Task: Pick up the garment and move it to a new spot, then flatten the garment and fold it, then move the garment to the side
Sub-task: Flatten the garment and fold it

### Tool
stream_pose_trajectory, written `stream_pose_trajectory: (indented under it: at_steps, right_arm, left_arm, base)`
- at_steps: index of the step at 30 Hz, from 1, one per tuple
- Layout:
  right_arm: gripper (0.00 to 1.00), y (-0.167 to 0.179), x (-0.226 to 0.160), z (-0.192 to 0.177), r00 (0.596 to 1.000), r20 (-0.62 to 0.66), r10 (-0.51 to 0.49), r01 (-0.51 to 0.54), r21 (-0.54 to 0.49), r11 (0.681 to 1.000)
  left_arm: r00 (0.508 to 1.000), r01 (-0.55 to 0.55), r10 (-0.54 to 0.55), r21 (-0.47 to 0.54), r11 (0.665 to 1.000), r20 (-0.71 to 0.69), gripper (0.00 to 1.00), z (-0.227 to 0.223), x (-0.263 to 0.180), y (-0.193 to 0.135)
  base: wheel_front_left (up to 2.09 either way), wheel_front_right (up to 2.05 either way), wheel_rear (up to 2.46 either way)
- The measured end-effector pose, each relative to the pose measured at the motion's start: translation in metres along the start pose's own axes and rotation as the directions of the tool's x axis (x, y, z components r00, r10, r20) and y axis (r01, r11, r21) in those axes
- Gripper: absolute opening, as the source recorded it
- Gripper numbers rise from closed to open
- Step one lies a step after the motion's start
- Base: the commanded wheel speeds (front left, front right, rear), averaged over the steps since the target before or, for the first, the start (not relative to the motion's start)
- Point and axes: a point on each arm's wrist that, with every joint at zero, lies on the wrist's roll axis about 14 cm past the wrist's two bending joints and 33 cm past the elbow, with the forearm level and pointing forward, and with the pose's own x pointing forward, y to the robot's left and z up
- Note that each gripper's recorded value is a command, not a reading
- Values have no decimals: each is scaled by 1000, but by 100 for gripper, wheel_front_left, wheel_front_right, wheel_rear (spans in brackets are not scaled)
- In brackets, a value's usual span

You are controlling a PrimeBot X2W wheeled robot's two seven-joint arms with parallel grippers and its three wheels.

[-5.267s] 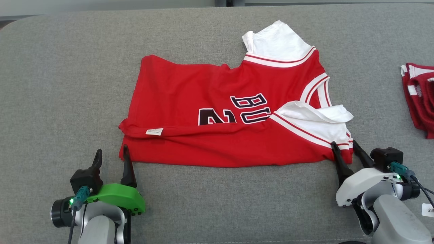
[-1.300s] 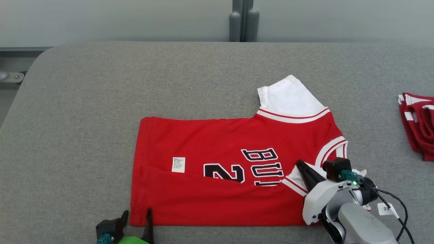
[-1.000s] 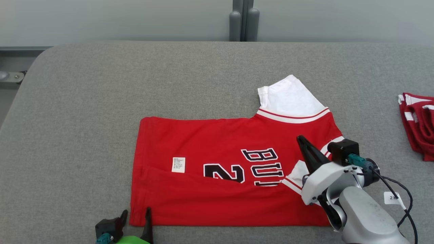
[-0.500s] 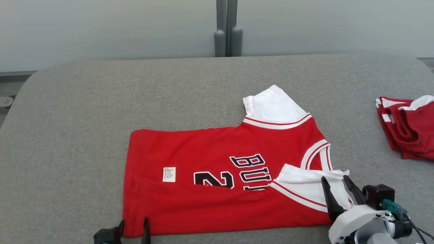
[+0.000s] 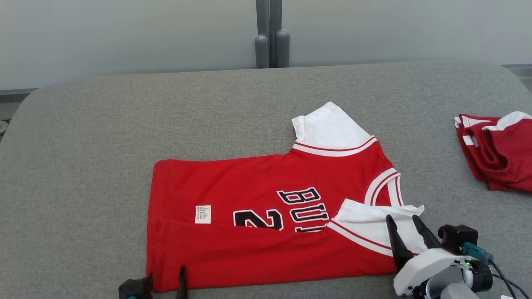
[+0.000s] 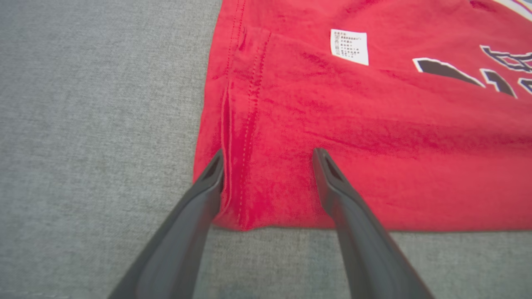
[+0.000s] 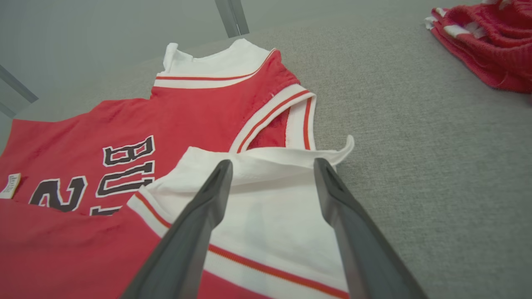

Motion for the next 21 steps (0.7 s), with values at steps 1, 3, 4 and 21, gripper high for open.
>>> stream_pose_trajectory:
  at_steps: [1,3,4,21]
  right_arm:
    - [100,1,1,-1,1000,-4,0,0,8,1000]
    - [96,2,4,-6,1000,-21,1,0,20,1000]
    - [94,3,5,-9,1000,-29,0,1,31,1000]
    - [0,16,37,-11,998,-60,33,-30,51,998]
  left_arm:
    - [1000,-3,3,0,1000,-1,100,0,0,1]
    - [1000,-11,11,-3,1000,-4,100,-2,-1,4]
    - [1000,-16,16,-4,1000,-5,100,-2,-2,5]
    - [999,-43,43,-6,999,-17,100,-3,5,14]
  base:
    - [0,0,0]
    - [0,0,0]
    - [0,0,0]
    - [0,0,0]
